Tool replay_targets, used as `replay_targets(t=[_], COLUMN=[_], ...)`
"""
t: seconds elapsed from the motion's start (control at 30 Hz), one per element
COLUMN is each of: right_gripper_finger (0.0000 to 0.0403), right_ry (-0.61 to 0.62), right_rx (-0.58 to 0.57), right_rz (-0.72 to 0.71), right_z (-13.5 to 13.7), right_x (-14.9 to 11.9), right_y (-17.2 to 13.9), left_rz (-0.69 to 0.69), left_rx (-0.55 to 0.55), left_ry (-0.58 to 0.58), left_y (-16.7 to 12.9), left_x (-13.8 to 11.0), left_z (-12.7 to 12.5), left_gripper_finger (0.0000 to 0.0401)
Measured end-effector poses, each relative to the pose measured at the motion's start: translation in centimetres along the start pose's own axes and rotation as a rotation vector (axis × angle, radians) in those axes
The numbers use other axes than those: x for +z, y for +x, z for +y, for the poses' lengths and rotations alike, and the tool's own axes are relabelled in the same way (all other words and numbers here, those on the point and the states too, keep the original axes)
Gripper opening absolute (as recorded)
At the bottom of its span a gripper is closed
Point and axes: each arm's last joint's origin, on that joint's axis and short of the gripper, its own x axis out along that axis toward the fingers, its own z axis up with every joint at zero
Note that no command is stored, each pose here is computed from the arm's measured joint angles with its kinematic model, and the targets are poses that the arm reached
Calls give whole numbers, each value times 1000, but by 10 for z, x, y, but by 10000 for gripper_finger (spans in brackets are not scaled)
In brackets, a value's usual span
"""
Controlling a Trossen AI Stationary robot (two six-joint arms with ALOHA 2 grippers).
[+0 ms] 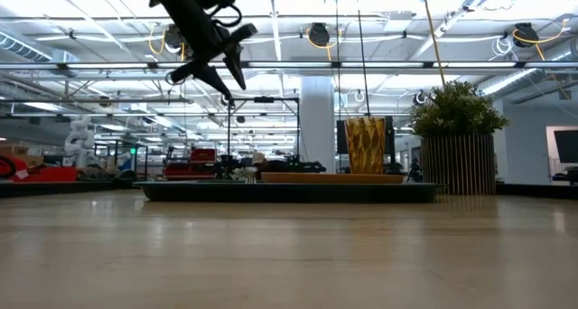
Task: Pick and place plate/cup/fork/spoon on tray
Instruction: Put the orange spoon to the left of the pink fork on the black tray
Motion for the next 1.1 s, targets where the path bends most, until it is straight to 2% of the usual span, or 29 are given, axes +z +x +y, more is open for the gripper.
replay_targets(t=[0.2, 0.5, 0.7, 0.8, 0.87, 1.0, 1.1], right_gripper_finger=[144, 144, 144, 144, 144, 144, 144], right_ry=[87, 297, 386, 445, 449, 452, 424], right_rx=[78, 30, -108, -172, -187, -144, -193], right_rz=[21, 227, 334, 341, 372, 394, 380], right_z=[18, 30, 11, -3, -9, -14, -26], right_x=[-31, -106, -163, -187, -199, -216, -225], right_y=[9, 70, 103, 116, 126, 151, 168], left_rz=[24, 129, 133, 141, 146, 147, 148], left_rx=[-7, -24, -31, -39, -45, -50, -51], left_ry=[101, 202, 241, 243, 248, 271, 272], left_y=[-13, -15, -15, -15, -15, -15, -15], left_x=[-3, -12, -13, -14, -14, -15, -15], left_z=[2, 3, 2, 1, 1, 0, 0], left_gripper_finger=[163, 163, 163, 163, 163, 163, 163])
